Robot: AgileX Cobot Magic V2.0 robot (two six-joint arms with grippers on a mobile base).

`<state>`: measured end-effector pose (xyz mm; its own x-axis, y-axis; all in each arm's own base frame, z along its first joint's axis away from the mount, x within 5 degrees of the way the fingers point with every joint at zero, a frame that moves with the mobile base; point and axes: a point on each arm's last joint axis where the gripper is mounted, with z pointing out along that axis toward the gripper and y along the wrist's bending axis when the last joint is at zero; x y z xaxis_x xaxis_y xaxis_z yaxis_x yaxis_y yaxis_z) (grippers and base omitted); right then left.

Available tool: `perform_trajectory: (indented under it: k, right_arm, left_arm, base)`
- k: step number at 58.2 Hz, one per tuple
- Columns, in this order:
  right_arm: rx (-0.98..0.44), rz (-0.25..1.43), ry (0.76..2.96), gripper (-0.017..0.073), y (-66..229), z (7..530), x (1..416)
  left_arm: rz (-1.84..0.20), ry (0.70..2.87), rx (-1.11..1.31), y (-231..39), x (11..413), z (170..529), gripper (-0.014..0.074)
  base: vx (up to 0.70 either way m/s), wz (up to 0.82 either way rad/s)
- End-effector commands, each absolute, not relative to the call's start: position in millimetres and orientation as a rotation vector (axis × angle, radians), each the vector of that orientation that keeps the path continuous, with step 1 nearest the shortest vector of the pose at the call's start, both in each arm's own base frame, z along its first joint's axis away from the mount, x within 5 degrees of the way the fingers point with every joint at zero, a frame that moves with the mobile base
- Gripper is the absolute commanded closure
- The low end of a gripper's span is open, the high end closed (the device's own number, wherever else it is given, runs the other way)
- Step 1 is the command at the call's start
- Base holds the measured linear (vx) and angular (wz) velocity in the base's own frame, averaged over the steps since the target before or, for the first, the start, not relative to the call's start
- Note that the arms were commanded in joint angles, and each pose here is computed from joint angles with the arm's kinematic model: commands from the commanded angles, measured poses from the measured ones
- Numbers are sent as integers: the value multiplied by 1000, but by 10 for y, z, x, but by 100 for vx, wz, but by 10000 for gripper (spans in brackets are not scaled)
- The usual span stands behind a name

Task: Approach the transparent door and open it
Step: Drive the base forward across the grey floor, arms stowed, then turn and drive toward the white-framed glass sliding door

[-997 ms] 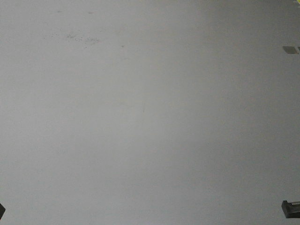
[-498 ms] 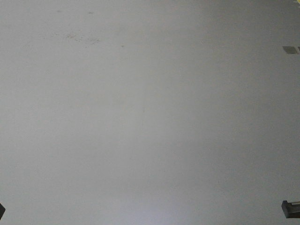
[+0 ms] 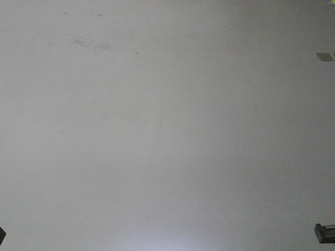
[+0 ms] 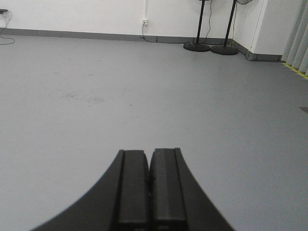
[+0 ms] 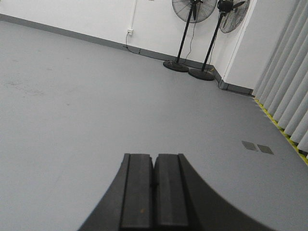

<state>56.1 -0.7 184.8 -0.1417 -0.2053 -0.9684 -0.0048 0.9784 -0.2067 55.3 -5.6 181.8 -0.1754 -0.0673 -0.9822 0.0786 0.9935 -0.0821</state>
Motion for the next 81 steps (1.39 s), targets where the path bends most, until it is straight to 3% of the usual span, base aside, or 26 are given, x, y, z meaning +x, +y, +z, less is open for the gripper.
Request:
perform_trajectory:
  k: [1,53,81]
  right_arm:
    - [-148,-201,1615,565,-17,1917,558]
    - [-148,-201,1615,565,-17,1917,558]
    - [-149,-200,1618,565,-17,1915,558]
  left_arm:
    - [-139,1663,-3,-53,562,1869,600]
    - [-139,1663,-3,-53,562,1869,600]
    - [-139,1663,-3,-53,562,1869,600]
  base:
    - [13,0]
    - [18,7]
    - [29,36]
